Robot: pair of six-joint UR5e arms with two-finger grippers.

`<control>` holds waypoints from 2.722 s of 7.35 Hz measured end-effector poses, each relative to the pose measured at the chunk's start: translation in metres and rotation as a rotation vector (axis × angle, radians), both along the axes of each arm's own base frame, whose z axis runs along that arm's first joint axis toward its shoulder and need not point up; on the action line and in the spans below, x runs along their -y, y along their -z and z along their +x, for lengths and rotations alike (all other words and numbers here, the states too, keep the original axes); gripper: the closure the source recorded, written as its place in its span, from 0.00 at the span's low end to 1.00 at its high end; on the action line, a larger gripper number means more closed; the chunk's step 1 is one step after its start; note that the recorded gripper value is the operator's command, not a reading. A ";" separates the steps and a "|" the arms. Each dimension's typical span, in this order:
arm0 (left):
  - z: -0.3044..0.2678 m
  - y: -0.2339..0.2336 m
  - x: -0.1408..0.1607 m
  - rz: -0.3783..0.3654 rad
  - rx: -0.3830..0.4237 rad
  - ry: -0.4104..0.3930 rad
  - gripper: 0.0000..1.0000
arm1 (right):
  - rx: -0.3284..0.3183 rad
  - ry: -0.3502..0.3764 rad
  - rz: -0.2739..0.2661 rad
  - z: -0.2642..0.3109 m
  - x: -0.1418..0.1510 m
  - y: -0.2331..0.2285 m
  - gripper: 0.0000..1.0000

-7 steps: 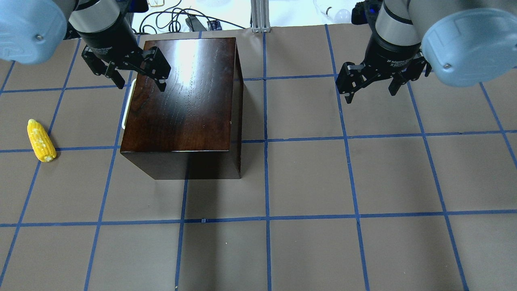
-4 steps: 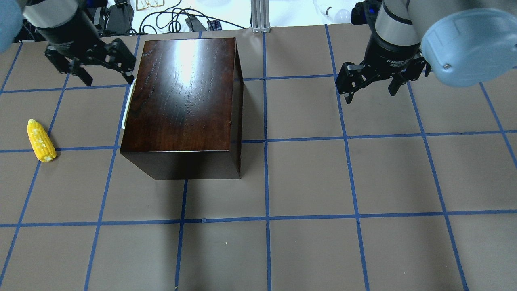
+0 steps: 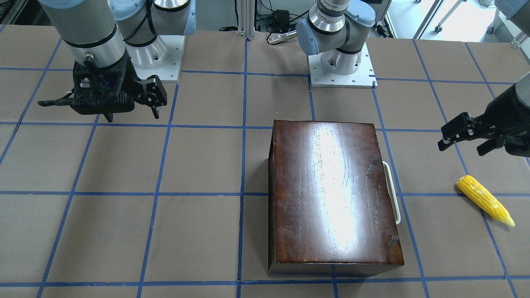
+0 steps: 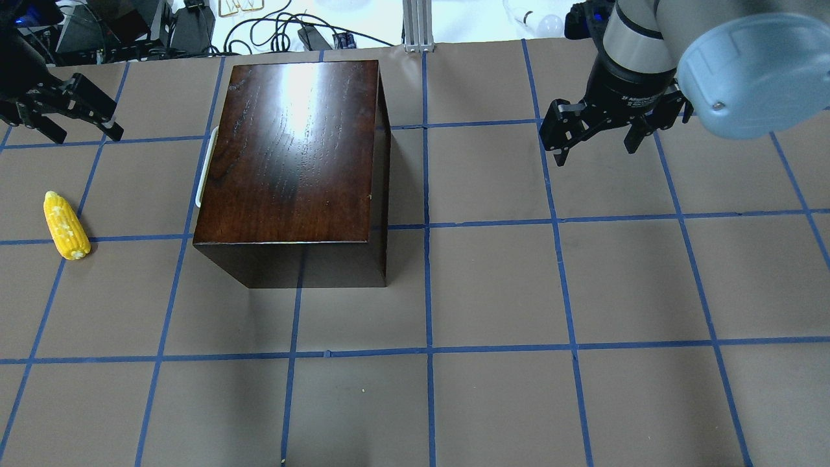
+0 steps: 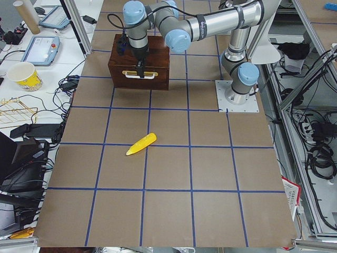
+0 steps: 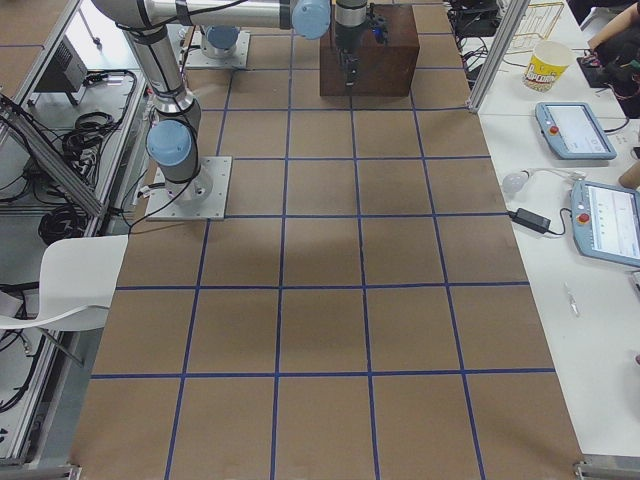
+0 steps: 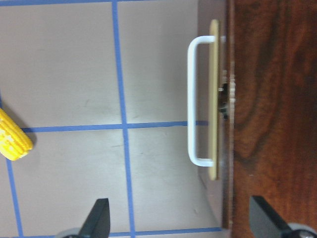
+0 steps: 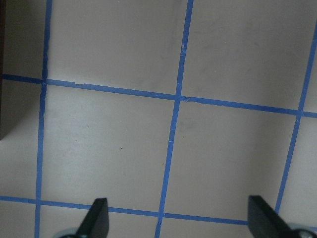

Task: Open drawer and put corn inside
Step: 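Move the left gripper down beside the cabinet toward the white drawer handle, then close the left gripper on the white drawer handle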

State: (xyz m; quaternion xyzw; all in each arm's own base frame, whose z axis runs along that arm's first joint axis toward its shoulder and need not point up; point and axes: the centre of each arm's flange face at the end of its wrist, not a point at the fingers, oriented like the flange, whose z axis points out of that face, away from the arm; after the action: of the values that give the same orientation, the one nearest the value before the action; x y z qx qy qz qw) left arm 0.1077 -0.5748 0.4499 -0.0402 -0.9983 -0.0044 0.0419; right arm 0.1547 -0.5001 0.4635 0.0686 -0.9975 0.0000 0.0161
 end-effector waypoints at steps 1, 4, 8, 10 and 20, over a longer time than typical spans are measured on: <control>0.010 0.018 0.009 0.004 -0.014 0.013 0.00 | 0.000 0.000 0.000 0.000 0.000 0.000 0.00; 0.016 0.071 0.037 -0.010 -0.123 0.062 0.00 | 0.000 0.000 0.000 0.000 0.000 0.000 0.00; 0.008 0.115 0.053 -0.002 -0.262 0.065 0.00 | 0.000 -0.002 0.000 0.001 0.000 0.000 0.00; 0.005 0.132 0.059 0.002 -0.314 0.064 0.00 | 0.000 -0.001 0.000 0.001 0.000 0.000 0.00; -0.015 0.173 0.066 0.048 -0.386 0.074 0.00 | 0.000 -0.001 0.000 0.001 0.000 0.000 0.00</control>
State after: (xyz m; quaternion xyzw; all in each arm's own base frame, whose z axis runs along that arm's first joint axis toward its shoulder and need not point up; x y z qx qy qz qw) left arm 0.0928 -0.6412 0.2769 -0.0760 -0.9692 -0.0221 0.2333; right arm 0.1554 -0.4999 0.4635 0.0693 -0.9975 0.0000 0.0160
